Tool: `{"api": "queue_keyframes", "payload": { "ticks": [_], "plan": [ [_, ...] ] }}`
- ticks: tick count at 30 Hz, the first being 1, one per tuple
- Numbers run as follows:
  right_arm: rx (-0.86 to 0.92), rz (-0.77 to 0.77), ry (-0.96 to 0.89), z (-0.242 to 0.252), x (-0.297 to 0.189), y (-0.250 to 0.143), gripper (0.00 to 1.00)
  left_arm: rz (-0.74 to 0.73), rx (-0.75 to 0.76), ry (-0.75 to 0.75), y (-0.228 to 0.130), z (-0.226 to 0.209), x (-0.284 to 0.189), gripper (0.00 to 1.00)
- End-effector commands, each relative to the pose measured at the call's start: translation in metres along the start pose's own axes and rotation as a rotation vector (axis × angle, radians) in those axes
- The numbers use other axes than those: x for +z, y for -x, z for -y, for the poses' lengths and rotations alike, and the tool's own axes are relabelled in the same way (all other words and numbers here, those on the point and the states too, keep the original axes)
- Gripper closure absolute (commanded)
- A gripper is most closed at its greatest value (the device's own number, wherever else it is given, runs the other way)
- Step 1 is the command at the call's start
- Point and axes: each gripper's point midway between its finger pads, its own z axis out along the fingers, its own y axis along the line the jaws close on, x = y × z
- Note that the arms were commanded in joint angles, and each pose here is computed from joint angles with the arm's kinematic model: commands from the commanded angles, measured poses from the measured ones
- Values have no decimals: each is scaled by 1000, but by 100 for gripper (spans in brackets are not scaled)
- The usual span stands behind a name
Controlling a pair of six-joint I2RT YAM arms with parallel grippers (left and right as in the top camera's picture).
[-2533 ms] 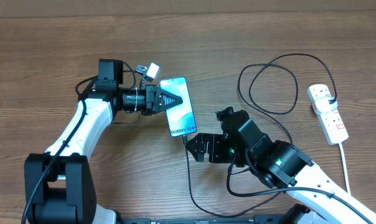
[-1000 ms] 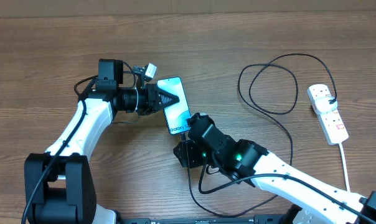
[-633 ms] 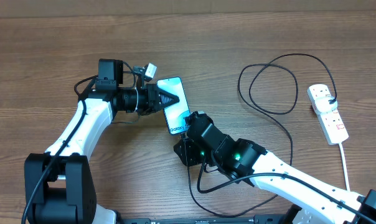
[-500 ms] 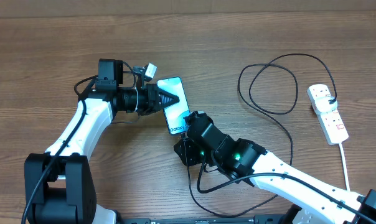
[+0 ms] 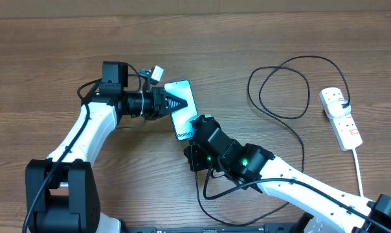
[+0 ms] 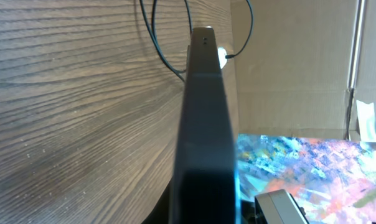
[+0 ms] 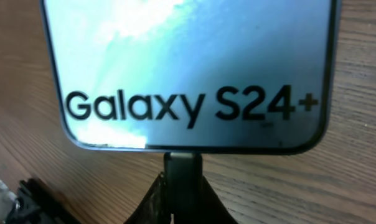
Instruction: Plug charger to phone and switch on socket
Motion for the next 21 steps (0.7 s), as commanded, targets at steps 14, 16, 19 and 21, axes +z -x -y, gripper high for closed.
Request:
{"api": "queue_keyframes", "payload": {
  "ticks": [14,16,19,21],
  "plan": [
    [-143,143,18,-15,-6,34,96,-66,146,-180,-17,32,-4,96],
    [-142,155,24,-18,-8,40,96,-74,152,-179,-21,31,-4,96],
    [-138,186,39,-25,-15,53,96,-86,140,-177,-25,30,-4,96],
    [-136,208,47,-29,-20,62,96,-90,139,-177,-27,29,-4,96]
  ]
}}
